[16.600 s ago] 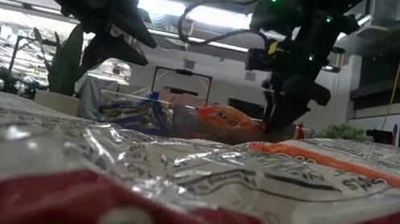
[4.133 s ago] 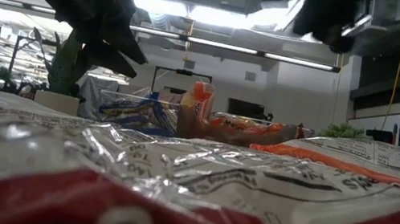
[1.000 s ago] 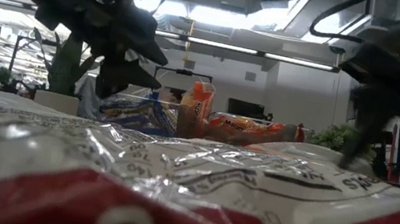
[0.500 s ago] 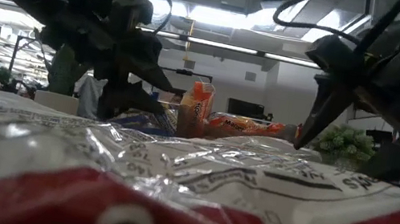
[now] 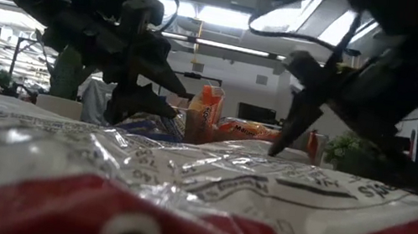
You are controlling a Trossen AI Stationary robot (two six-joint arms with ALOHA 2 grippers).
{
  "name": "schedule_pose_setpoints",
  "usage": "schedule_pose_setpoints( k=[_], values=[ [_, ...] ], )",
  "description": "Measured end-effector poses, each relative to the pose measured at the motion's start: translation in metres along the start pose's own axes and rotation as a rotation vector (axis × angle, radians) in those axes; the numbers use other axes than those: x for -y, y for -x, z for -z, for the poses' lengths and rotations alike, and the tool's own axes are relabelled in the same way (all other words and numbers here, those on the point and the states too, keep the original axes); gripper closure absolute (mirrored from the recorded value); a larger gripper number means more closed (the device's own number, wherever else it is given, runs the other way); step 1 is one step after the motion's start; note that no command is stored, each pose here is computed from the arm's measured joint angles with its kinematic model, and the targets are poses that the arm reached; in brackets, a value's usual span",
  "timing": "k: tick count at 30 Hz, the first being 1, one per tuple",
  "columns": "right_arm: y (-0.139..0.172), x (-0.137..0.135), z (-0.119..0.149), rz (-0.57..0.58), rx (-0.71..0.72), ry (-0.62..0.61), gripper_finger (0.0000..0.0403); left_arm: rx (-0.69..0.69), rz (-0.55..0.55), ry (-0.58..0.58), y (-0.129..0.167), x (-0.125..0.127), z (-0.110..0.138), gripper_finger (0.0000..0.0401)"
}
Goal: Sort Maruchan noodles
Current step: Put the orange noodle pack into the black bin
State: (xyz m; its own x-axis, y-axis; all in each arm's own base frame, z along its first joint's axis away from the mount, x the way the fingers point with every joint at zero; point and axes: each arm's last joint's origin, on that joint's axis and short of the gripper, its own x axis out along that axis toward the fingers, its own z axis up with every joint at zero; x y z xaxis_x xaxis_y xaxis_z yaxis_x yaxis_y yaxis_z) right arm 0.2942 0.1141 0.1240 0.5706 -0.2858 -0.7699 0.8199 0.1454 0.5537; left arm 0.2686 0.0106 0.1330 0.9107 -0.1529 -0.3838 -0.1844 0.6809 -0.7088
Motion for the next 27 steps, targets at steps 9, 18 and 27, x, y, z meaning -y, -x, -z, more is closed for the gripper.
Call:
schedule_pose_setpoints(
  k=[9, 18, 27],
  values=[
    [-0.021, -0.010, -0.012, -0.060, -0.041, 0.052, 0.0100, 0.020, -0.024, -0.005, 0.000, 0.000, 0.000, 0.0229],
    [-0.029, -0.015, -0.018, -0.100, -0.016, 0.037, 0.0100, -0.015, -0.054, -0.017, -0.006, -0.001, 0.012, 0.0229],
    [-0.030, -0.016, -0.018, -0.118, -0.012, 0.051, 0.0100, -0.084, -0.052, 0.015, -0.021, -0.013, 0.024, 0.0229]
  ],
)
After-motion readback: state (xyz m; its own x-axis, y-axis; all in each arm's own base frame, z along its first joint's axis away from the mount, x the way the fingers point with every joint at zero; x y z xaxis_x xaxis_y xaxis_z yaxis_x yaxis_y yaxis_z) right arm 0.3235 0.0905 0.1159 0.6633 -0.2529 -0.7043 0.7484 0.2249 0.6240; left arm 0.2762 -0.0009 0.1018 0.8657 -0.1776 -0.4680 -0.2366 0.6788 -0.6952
